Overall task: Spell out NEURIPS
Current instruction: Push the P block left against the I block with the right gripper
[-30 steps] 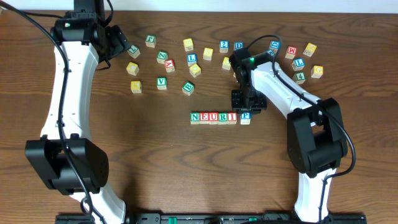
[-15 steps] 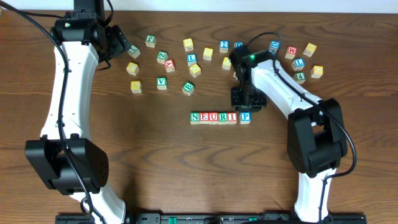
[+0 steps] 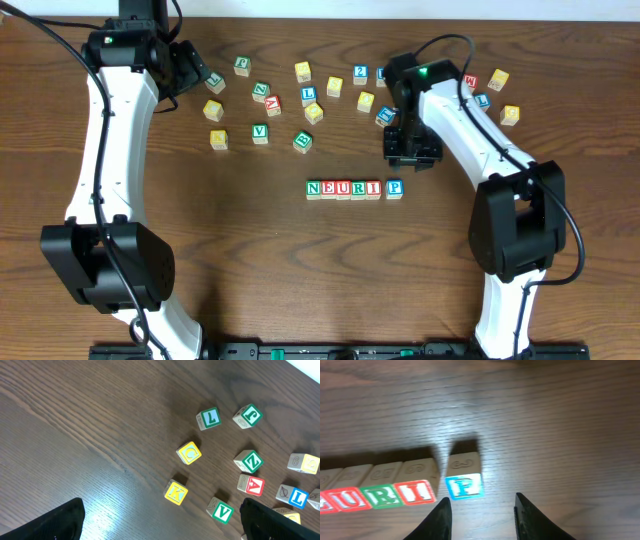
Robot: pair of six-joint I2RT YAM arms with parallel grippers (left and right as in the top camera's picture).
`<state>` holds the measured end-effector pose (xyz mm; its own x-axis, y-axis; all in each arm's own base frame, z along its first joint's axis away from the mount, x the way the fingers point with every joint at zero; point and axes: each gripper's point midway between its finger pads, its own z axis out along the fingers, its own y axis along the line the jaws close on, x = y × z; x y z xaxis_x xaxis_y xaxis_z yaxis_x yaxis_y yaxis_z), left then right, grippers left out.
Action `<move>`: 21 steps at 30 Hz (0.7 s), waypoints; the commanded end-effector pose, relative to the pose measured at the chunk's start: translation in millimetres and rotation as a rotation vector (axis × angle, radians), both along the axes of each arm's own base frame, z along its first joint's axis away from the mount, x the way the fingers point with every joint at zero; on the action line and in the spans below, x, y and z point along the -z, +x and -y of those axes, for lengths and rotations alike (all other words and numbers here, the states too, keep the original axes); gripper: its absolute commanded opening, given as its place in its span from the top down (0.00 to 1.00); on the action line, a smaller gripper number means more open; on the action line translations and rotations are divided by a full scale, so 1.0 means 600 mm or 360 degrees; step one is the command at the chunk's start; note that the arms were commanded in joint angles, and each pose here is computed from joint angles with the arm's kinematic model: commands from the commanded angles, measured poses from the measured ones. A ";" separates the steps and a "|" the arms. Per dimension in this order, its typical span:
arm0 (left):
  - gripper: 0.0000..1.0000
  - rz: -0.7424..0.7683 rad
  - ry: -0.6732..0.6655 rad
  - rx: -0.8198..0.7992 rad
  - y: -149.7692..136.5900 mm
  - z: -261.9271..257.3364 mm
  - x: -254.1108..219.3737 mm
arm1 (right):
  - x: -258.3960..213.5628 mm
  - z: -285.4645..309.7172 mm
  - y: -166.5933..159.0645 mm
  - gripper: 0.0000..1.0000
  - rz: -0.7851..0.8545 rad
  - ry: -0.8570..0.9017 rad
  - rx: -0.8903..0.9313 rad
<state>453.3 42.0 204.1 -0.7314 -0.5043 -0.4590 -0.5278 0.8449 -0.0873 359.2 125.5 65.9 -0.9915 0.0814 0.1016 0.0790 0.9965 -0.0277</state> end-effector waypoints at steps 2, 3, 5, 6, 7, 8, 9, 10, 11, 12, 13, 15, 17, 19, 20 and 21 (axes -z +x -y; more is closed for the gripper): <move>0.02 -0.0027 0.0022 -0.0003 -0.001 -0.005 0.008 | 0.010 0.020 -0.005 0.68 -0.0021 -0.0010 0.0034; 0.02 -0.0027 0.0022 -0.0004 -0.001 -0.005 0.008 | 0.017 0.022 -0.010 0.69 -0.0033 -0.0014 0.0033; 0.02 -0.0027 0.0022 -0.0004 -0.001 -0.005 0.008 | 0.034 0.024 -0.018 0.71 -0.0053 -0.0019 0.0034; 0.02 -0.0027 0.0022 -0.0004 -0.001 -0.005 0.008 | 0.040 0.025 -0.021 0.72 -0.0061 -0.0021 0.0034; 0.02 -0.0027 0.0022 -0.0004 -0.001 -0.005 0.008 | 0.048 0.026 -0.027 0.73 -0.0075 -0.0025 0.0035; 0.02 -0.0027 0.0022 -0.0004 -0.001 -0.005 0.008 | 0.052 0.028 -0.031 0.74 -0.0087 -0.0029 0.0036; 0.02 -0.0027 0.0022 -0.0004 -0.001 -0.005 0.008 | 0.056 0.029 -0.037 0.74 -0.0104 -0.0036 0.0043; 0.02 -0.0027 0.0022 -0.0004 -0.001 -0.005 0.008 | 0.059 0.030 -0.038 0.75 -0.0107 -0.0038 0.0046; 0.02 -0.0027 0.0022 -0.0003 -0.001 -0.005 0.008 | 0.063 0.031 -0.041 0.75 -0.0112 -0.0039 0.0046; 0.02 -0.0027 0.0022 -0.0004 -0.001 -0.005 0.008 | 0.064 0.031 -0.042 0.74 -0.0116 -0.0040 0.0045; 0.02 -0.0027 0.0022 -0.0003 -0.001 -0.005 0.008 | 0.066 0.031 -0.045 0.74 -0.0122 -0.0040 0.0045; 0.02 -0.0027 0.0022 -0.0003 -0.001 -0.005 0.009 | 0.071 0.029 -0.048 0.74 -0.0128 -0.0038 0.0041; 0.02 -0.0027 0.0022 -0.0003 -0.001 -0.005 0.008 | 0.074 0.028 -0.049 0.74 -0.0126 -0.0037 0.0036; 0.02 -0.0027 0.0022 -0.0004 -0.001 -0.005 0.008 | 0.075 0.026 -0.048 0.74 -0.0121 -0.0034 0.0032; 0.02 -0.0027 0.0022 -0.0003 -0.001 -0.005 0.008 | 0.075 0.024 -0.049 0.74 -0.0121 -0.0029 0.0029; 0.02 -0.0027 0.0022 -0.0003 -0.001 -0.005 0.008 | 0.075 0.022 -0.048 0.74 -0.0118 -0.0026 0.0026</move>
